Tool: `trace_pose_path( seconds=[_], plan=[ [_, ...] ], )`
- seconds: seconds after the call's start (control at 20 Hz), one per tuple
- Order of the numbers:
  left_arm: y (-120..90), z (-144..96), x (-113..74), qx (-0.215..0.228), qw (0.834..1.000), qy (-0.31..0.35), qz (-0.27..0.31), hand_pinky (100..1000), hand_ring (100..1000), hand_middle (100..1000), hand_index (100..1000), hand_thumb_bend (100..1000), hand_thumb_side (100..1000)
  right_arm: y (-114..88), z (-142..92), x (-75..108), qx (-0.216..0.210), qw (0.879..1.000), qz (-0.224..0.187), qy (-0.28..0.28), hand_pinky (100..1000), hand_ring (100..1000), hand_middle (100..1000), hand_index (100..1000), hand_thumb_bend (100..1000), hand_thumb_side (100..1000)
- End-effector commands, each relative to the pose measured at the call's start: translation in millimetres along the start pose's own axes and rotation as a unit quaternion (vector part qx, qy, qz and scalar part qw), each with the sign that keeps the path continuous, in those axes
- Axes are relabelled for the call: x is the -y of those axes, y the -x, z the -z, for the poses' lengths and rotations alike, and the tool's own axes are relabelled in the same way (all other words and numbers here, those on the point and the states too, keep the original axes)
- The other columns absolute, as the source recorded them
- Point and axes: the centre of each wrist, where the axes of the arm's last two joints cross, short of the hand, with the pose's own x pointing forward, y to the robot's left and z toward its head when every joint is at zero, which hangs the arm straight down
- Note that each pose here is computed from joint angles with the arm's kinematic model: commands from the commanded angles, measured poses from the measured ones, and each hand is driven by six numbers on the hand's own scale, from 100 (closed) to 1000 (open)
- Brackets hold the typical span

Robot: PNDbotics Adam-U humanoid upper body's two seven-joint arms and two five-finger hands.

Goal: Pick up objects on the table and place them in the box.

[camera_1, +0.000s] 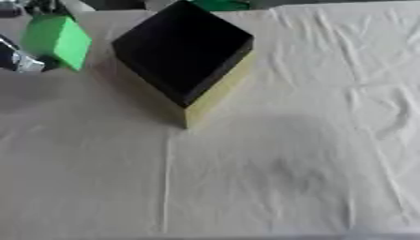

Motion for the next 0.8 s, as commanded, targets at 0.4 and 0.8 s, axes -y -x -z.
trace_pose_path(
  seconds=[0.4,0.8],
  plan=[
    [-15.5,69.0,-27.7,0.031,0.996,-0.065,-0.043,565,617,517,709,144,223,-7.5,10.9,9.7,0.036,0.999,-0.010,-0.017,729,695,619,889,100,1000],
    [-22.8,114.0,-28.0,0.019,0.997,-0.065,-0.036,568,620,522,709,148,219,-8.7,15.2,5.5,0.039,0.999,0.005,-0.013,727,693,618,890,100,1000]
  ],
)
